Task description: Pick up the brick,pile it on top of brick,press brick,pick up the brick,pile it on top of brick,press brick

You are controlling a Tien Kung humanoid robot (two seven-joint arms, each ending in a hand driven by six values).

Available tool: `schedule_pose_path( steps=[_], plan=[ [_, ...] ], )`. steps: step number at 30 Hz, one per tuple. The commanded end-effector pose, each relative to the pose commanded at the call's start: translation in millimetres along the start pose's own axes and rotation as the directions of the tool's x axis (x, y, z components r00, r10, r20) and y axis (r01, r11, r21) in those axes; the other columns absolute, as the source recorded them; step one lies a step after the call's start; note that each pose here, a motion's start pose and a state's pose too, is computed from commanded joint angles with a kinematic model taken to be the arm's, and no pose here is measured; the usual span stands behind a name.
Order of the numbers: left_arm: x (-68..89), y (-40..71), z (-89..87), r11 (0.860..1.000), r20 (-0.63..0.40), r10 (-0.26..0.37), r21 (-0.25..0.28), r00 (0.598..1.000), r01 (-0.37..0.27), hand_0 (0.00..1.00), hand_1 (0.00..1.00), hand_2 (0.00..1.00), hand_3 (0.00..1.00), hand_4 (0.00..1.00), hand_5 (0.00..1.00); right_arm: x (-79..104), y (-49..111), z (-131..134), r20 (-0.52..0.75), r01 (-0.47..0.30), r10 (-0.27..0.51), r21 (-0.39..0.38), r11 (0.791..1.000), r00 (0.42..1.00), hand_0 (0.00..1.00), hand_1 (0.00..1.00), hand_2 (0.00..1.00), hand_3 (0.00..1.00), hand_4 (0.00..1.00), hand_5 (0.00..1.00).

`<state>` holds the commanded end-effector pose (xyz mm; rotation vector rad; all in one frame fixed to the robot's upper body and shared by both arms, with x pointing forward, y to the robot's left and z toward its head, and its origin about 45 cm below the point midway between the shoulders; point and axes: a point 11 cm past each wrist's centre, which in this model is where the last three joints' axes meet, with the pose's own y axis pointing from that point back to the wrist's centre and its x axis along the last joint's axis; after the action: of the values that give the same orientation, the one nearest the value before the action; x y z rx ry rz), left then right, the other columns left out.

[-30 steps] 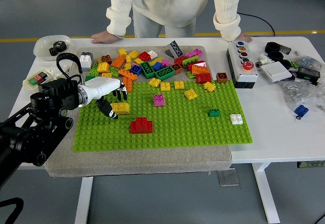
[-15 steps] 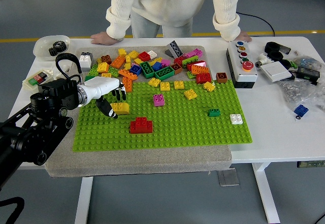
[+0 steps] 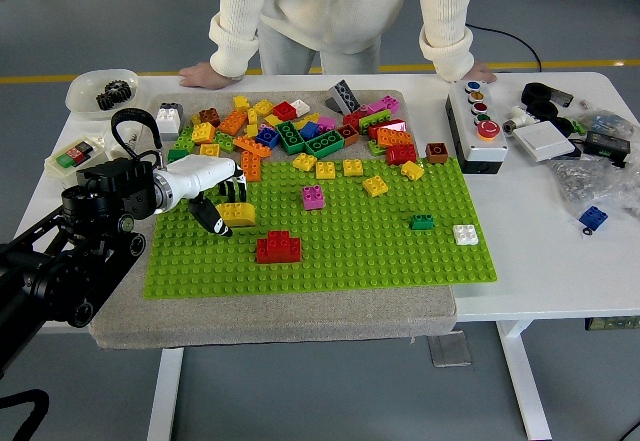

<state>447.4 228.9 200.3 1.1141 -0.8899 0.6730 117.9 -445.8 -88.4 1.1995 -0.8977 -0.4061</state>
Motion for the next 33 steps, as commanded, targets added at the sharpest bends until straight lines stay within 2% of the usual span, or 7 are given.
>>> schedule_pose_path(
  steps=[5,6,11,12,33],
  plan=[
    [-0.2,-0.6,-0.3,1.000,-0.001,-0.002,0.003,1.000,0.002,0.661,0.563,0.517,0.530,0.927,0.046,0.4,0.0,-0.3,0.001,-0.001,0.001,0.001,1.000,1.000,0.742,0.652,0.718,0.594,0.810,0.318],
    [-0.3,-0.6,-0.3,1.000,-0.001,-0.002,0.004,1.000,0.002,0.622,0.535,0.500,0.517,0.869,0.016,0.4,0.0,-0.3,0.001,0.000,0.000,0.001,1.000,1.000,0.742,0.652,0.718,0.595,0.812,0.319],
    [1.0,-1.1,0.4,1.000,-0.001,0.004,0.004,1.000,-0.004,0.622,0.535,0.500,0.517,0.869,0.016,0.5,0.0,-0.3,0.001,-0.001,0.001,0.001,1.000,1.000,0.742,0.652,0.718,0.595,0.812,0.319],
    [0.8,-1.2,0.4,1.000,-0.001,0.005,0.004,1.000,-0.005,0.599,0.511,0.489,0.516,0.859,0.002,0.5,0.0,-0.3,0.000,-0.001,0.001,0.001,1.000,1.000,0.742,0.651,0.718,0.594,0.812,0.320],
    [0.4,-1.0,0.3,1.000,0.003,-0.019,0.002,1.000,0.019,0.569,0.478,0.479,0.531,0.925,0.002,-0.3,-0.1,1.1,-0.006,0.001,-0.001,-0.002,1.000,1.000,0.742,0.651,0.718,0.595,0.814,0.324]
  ],
)
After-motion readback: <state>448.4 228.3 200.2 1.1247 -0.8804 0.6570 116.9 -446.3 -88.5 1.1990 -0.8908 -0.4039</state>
